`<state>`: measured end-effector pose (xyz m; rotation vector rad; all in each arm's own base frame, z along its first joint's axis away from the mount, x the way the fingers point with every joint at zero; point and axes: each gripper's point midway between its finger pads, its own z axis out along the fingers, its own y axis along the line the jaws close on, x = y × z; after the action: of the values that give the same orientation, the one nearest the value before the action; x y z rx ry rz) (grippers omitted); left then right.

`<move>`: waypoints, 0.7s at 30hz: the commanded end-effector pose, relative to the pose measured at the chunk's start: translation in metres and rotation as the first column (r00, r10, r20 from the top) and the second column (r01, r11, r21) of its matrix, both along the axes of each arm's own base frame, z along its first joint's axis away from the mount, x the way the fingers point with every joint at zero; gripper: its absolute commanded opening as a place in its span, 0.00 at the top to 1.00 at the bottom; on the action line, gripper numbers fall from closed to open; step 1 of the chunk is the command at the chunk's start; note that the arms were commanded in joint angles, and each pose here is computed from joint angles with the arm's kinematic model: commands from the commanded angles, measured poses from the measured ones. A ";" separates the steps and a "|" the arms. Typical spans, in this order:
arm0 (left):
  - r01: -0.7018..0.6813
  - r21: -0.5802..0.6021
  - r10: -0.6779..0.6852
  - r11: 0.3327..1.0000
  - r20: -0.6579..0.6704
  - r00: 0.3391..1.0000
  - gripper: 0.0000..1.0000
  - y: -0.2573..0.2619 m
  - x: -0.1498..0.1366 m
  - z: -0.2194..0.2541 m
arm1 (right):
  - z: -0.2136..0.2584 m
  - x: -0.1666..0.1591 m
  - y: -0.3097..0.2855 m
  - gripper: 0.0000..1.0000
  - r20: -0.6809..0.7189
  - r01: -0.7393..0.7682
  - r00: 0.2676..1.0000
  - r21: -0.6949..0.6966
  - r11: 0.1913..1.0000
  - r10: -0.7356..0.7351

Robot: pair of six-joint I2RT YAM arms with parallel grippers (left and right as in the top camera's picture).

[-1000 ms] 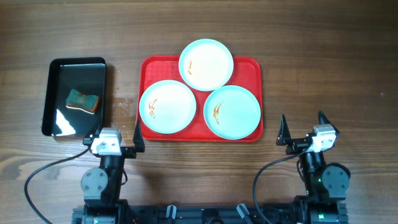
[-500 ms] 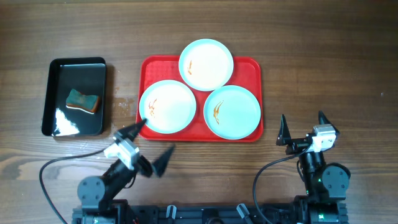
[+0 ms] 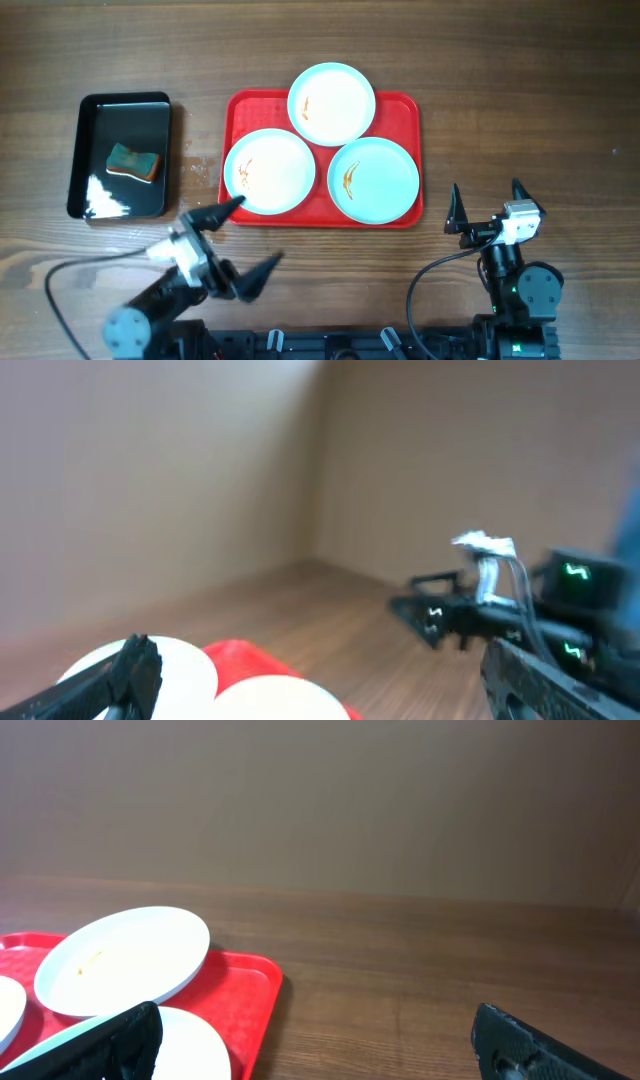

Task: Clean dirty plates on tray and stack at the side
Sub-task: 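Move the left gripper over the black tray toward the sponge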

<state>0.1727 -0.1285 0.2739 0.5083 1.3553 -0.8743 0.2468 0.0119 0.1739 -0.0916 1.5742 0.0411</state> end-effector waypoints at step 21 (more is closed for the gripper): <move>-0.524 0.549 0.632 0.651 -0.775 -0.026 0.00 0.173 0.185 -0.046 | 0.001 0.000 -0.004 0.00 0.008 0.021 1.000 -0.017 1.000 -0.020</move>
<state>0.3353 0.0052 0.2374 -0.4596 2.4651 -0.3963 0.2468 0.0119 0.1732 -0.0912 1.5772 0.0416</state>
